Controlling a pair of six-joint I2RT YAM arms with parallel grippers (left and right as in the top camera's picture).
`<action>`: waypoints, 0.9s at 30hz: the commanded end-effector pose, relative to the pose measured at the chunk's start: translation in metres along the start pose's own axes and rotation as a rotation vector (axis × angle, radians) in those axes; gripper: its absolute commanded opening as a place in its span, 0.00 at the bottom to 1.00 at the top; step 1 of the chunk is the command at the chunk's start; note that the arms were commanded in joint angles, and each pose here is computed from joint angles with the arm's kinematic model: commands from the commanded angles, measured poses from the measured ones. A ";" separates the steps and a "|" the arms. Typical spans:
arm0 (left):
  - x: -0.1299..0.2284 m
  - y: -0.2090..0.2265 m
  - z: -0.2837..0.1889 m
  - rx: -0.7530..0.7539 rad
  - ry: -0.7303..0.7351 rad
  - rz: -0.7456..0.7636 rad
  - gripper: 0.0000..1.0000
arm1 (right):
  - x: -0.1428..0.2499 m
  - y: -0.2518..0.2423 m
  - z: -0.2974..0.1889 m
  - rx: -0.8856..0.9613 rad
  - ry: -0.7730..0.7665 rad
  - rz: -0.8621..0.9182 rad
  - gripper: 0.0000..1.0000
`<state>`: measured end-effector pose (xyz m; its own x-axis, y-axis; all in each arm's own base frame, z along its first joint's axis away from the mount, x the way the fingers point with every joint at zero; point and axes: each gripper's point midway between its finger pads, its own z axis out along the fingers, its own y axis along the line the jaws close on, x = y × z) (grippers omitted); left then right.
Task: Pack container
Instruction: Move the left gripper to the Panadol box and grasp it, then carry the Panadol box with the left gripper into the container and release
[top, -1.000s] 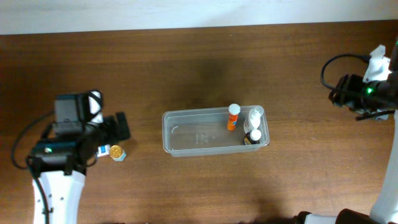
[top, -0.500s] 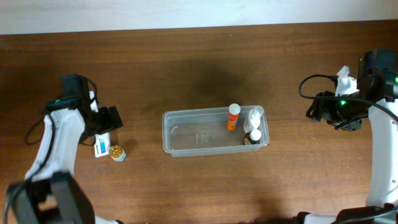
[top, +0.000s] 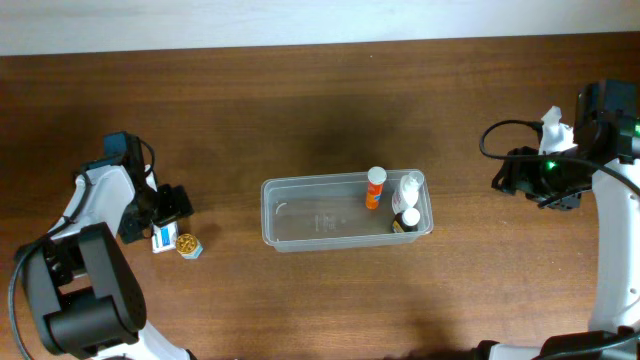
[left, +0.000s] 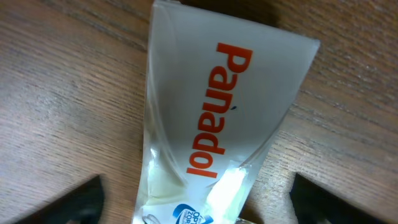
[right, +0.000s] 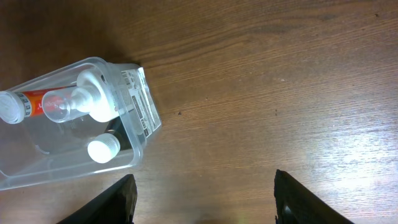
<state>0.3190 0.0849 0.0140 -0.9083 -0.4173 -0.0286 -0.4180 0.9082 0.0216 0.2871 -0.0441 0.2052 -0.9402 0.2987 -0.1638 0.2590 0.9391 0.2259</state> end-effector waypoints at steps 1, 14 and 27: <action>-0.002 0.000 0.002 0.004 0.004 -0.009 0.67 | 0.001 0.004 0.002 -0.013 0.004 -0.017 0.63; -0.004 -0.002 -0.013 0.016 0.002 -0.009 0.36 | 0.001 0.004 0.001 -0.013 0.004 -0.017 0.63; -0.014 -0.100 -0.216 0.300 -0.466 0.356 0.35 | 0.001 0.004 0.001 -0.013 0.003 -0.017 0.63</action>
<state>0.3720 0.0530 0.1832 -0.8701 -0.3023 -0.3892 -0.2820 0.9531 -0.1100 0.2871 -0.0440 0.2053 -0.9403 0.2983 -0.1639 0.2585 0.9391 0.2262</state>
